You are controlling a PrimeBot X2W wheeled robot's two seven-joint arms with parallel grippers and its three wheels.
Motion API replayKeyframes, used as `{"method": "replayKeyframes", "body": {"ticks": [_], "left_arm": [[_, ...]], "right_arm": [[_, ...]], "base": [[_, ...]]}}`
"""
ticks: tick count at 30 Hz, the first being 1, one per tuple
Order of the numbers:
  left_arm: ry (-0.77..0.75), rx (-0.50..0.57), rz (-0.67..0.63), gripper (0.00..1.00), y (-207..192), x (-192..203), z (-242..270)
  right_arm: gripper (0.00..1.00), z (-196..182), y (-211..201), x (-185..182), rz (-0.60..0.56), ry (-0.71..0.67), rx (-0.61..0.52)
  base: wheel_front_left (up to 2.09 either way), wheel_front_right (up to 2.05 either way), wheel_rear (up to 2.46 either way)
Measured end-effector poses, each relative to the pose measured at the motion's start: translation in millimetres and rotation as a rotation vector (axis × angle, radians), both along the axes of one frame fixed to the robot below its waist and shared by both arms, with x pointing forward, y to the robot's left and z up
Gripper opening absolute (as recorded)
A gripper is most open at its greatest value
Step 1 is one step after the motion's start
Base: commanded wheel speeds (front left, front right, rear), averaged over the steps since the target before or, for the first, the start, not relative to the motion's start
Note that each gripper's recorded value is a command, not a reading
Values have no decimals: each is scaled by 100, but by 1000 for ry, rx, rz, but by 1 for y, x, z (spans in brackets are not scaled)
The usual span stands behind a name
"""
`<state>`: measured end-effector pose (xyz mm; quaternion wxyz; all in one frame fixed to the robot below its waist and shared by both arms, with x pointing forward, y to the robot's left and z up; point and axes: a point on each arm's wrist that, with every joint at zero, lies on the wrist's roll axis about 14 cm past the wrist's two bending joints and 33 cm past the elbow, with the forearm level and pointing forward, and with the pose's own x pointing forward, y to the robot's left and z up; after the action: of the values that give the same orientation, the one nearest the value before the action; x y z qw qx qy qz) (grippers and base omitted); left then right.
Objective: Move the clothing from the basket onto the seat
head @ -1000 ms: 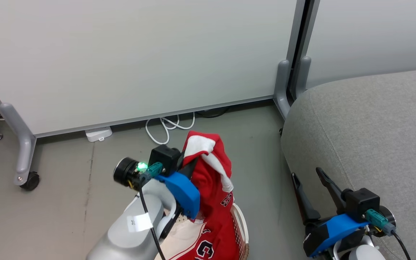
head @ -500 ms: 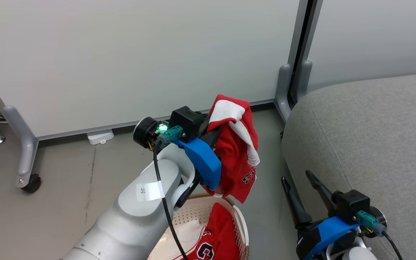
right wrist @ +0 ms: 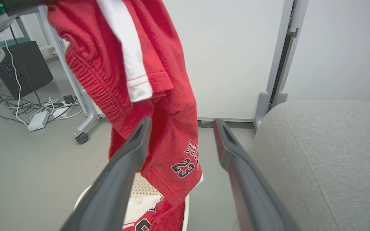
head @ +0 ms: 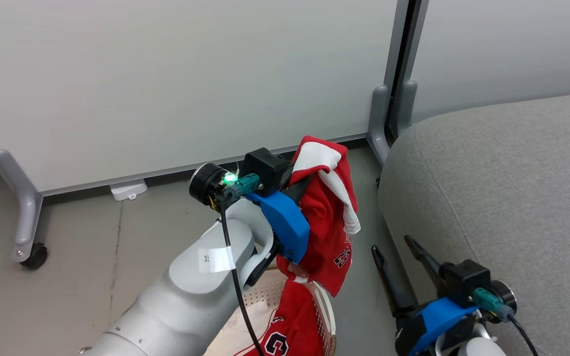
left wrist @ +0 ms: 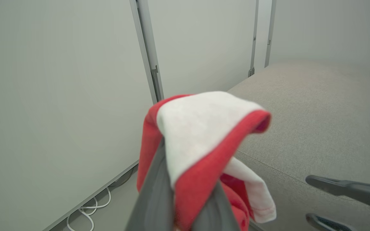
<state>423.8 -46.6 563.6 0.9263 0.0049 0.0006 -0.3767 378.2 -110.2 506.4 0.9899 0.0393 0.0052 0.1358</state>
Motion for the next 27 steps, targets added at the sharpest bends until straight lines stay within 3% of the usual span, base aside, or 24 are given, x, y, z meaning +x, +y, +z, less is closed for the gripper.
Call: {"method": "replayKeyframes", "body": {"ticks": [13,27], "left_arm": [[32,-1,-13,0,-5,0,-8],[57,-2,-6,0,-2,4,-16]], "right_arm": [[100,1,53,21,180,8,-160],[100,7,82,57,283,14,-193]], "base": [[0,0,0],[0,0,0]]}}
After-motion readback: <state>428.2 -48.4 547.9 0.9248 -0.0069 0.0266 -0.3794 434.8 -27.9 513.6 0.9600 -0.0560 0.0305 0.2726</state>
